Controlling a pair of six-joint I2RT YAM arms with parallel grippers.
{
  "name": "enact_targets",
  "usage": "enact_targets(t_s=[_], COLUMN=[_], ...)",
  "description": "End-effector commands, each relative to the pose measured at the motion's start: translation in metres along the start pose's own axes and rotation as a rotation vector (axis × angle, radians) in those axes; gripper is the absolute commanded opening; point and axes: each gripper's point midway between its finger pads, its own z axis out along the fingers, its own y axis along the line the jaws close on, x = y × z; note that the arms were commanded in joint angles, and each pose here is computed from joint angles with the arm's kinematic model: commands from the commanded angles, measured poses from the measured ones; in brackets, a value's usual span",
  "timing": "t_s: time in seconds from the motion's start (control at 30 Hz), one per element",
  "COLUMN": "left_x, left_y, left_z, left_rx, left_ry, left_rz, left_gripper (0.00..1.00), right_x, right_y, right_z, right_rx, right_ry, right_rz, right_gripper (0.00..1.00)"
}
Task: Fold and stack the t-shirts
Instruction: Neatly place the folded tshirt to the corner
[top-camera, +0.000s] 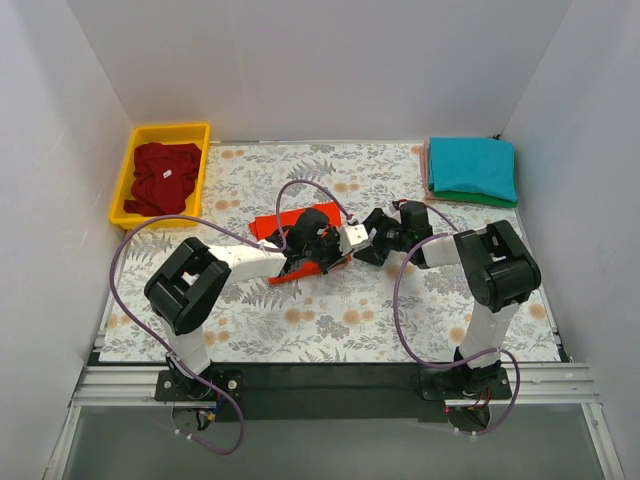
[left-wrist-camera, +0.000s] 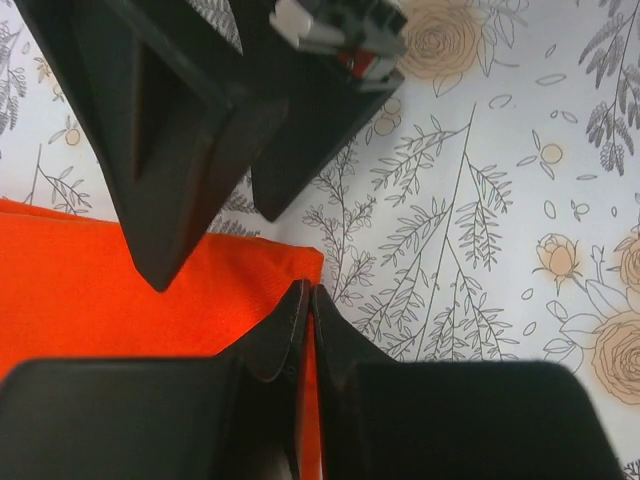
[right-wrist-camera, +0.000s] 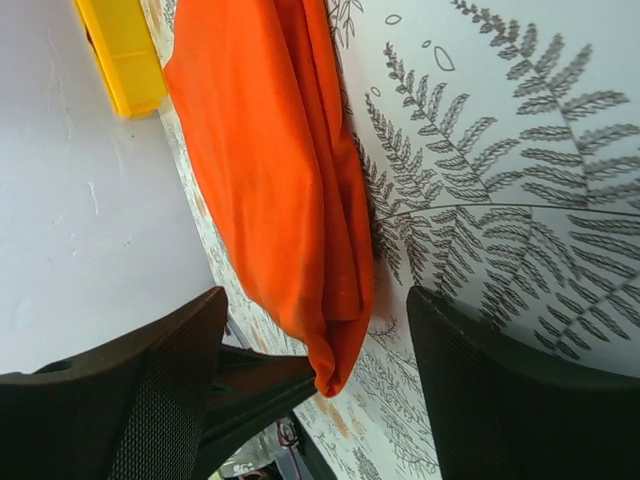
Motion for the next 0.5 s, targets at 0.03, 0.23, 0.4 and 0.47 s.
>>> enact_targets(t_s=[0.03,0.23,0.4,0.47], left_x=[-0.052,-0.054,-0.057,-0.057], left_y=[0.008,0.005,0.004,0.004], left_z=[-0.017,-0.021,-0.020,-0.020], left_rx=[-0.009,0.000,0.003,0.004], left_ry=[-0.123,-0.130,-0.134,-0.135], left_rz=[0.009,0.005,-0.015,-0.019], left_gripper=[0.00,0.00,0.00,0.00], right_x=[0.006,0.006,-0.003,-0.008], right_y=[-0.006,-0.010,-0.017,-0.019], right_z=[0.017,0.031,0.048,0.056], right_rx=[0.035,0.055,0.081,0.086], right_ry=[0.003,-0.005,-0.029,-0.037], right_rz=[0.050,0.068,0.111,0.118], right_gripper=[0.79,0.74,0.63,0.61])
